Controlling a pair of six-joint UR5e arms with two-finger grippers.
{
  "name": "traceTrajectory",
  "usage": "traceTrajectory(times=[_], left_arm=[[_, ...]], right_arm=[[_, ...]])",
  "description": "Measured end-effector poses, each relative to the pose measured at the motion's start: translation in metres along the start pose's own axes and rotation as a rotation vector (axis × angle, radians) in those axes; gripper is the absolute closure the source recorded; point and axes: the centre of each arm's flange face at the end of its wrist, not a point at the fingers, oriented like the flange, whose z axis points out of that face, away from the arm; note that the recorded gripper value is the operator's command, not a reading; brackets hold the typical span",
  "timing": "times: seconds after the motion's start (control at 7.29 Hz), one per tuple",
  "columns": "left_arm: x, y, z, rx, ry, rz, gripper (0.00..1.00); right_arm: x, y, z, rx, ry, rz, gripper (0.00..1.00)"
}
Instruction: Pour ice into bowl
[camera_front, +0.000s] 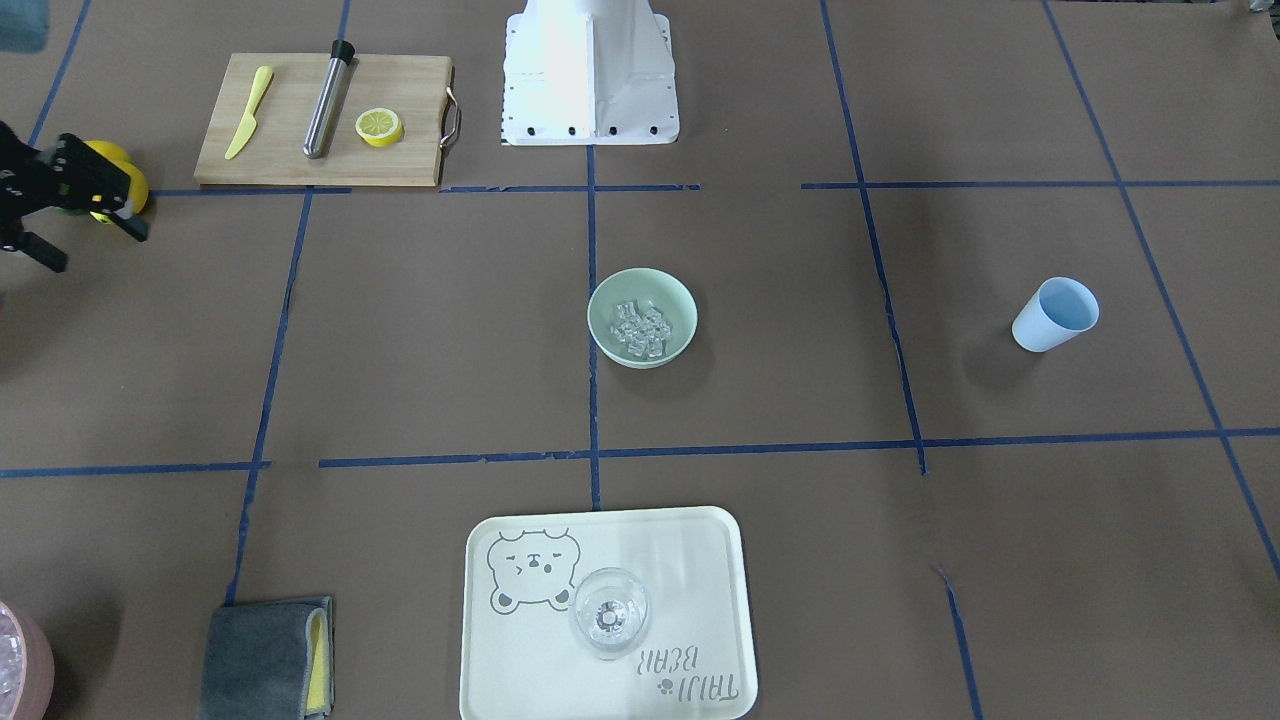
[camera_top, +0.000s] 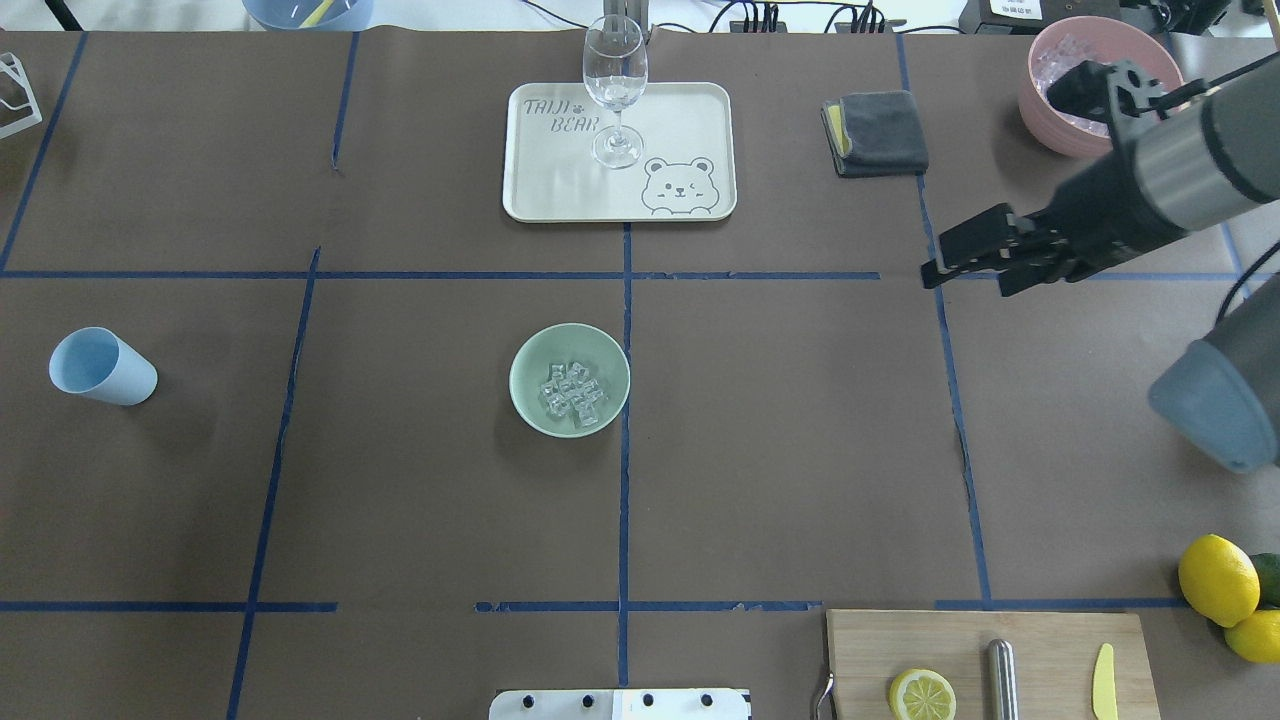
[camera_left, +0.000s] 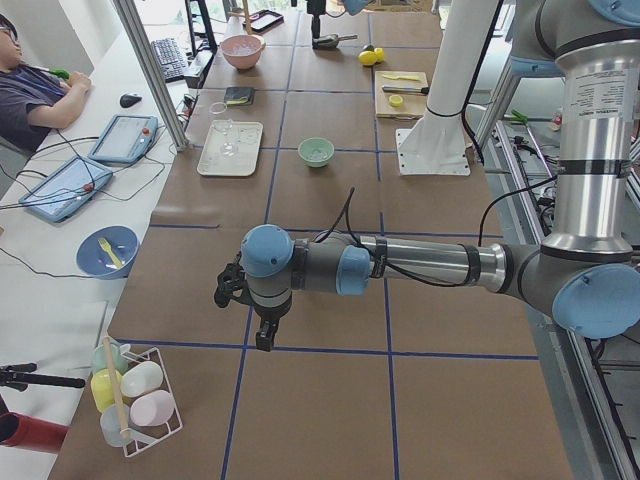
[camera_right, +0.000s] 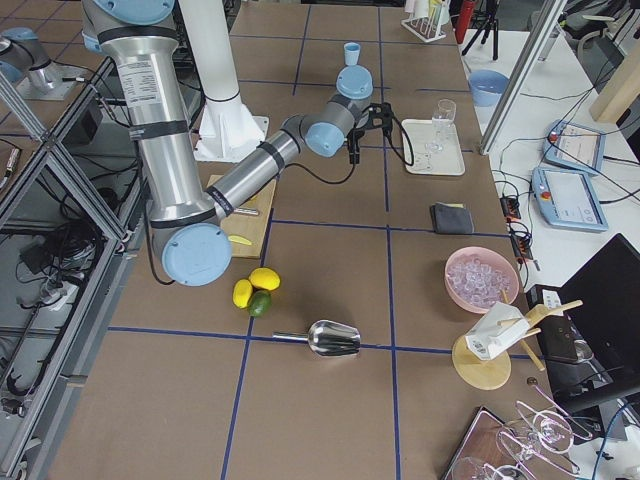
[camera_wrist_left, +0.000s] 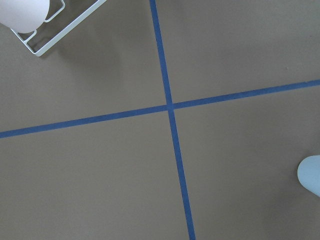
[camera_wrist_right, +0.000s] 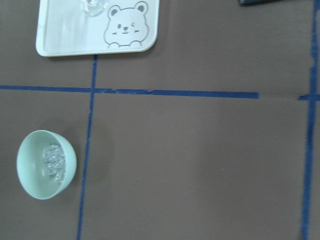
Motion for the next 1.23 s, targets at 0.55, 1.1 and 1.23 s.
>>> traceTrajectory(times=[0.55, 1.1, 1.23], left_arm=[[0.0, 0.0, 0.0, 0.0, -0.001, 0.0, 0.0], [0.0, -0.001, 0.0, 0.001, 0.0, 0.003, 0.0], [0.0, 0.0, 0.0, 0.002, 0.0, 0.003, 0.0]], right_arm=[[-0.124, 0.026, 0.142, 0.076, 0.278, -0.017, 0.0], [-0.205, 0.011, 0.22, 0.069, 0.336, 0.041, 0.0], [-0.215, 0.009, 0.238, 0.069, 0.324, 0.055, 0.02]])
